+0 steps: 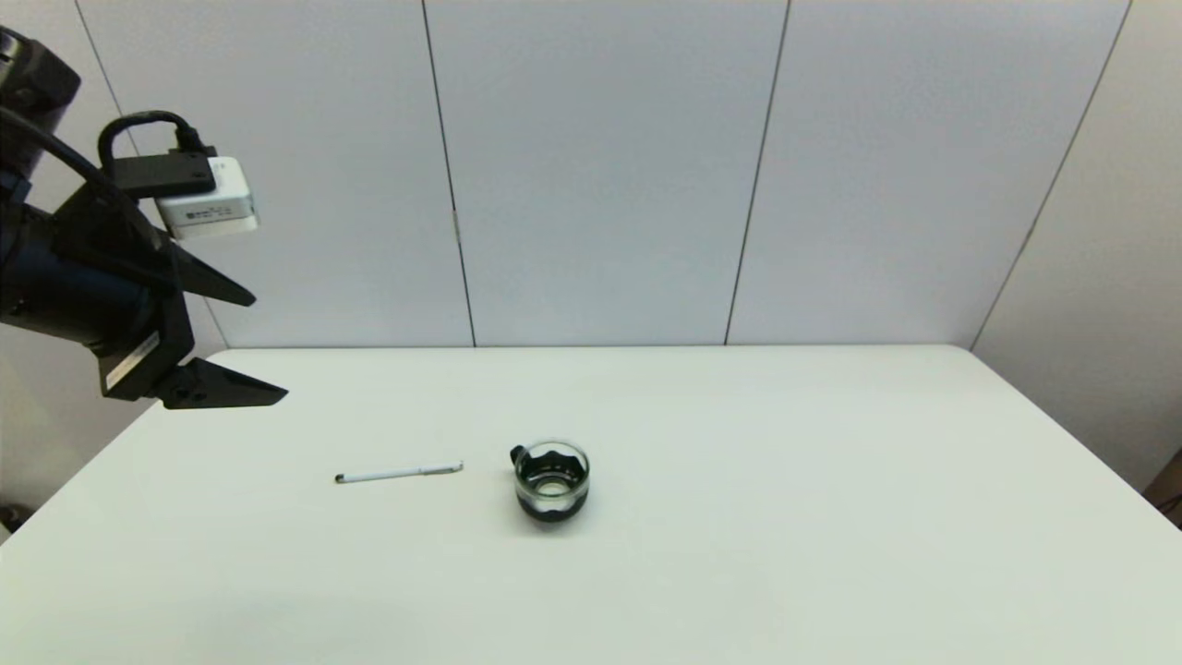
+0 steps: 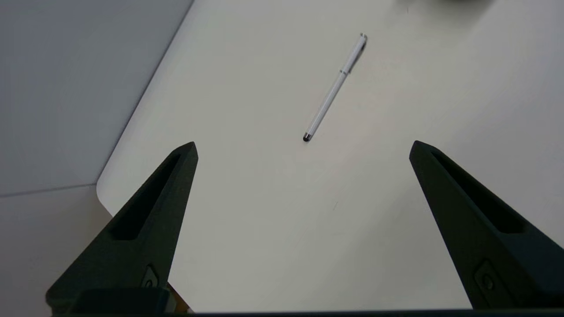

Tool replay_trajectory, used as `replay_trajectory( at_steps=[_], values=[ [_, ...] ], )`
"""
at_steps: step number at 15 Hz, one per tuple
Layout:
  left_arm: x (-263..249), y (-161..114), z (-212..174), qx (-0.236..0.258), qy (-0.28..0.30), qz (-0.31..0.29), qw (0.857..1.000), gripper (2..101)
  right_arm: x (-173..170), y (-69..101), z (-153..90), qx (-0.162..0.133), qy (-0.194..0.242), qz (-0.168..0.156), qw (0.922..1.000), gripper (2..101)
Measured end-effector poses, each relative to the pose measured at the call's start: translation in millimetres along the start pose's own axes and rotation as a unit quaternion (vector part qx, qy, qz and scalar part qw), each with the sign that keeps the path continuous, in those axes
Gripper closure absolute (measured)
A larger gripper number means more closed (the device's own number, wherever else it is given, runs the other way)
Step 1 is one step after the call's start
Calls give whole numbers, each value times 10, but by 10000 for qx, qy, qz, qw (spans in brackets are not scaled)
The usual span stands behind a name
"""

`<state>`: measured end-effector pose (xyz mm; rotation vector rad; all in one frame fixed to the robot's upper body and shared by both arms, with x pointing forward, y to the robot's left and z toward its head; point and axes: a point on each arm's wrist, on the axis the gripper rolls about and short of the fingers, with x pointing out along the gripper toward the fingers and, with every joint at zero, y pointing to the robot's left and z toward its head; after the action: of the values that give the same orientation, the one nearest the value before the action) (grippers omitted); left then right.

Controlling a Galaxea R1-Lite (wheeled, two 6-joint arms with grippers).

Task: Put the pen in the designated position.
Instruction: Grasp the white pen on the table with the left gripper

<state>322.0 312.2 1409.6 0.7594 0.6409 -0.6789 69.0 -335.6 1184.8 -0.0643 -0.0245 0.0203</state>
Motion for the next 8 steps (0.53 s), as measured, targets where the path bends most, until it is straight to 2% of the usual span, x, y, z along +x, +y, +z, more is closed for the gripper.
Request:
replay_trajectory(
  at_steps=[4, 8],
  values=[
    [256, 130, 21, 600, 128, -539, 9967, 54, 0, 0, 0, 0, 0, -4, 10000, 50],
    [542, 219, -3, 1150, 207, -1106, 9870, 54, 0, 0, 0, 0, 2, 0, 10000, 50]
  ],
)
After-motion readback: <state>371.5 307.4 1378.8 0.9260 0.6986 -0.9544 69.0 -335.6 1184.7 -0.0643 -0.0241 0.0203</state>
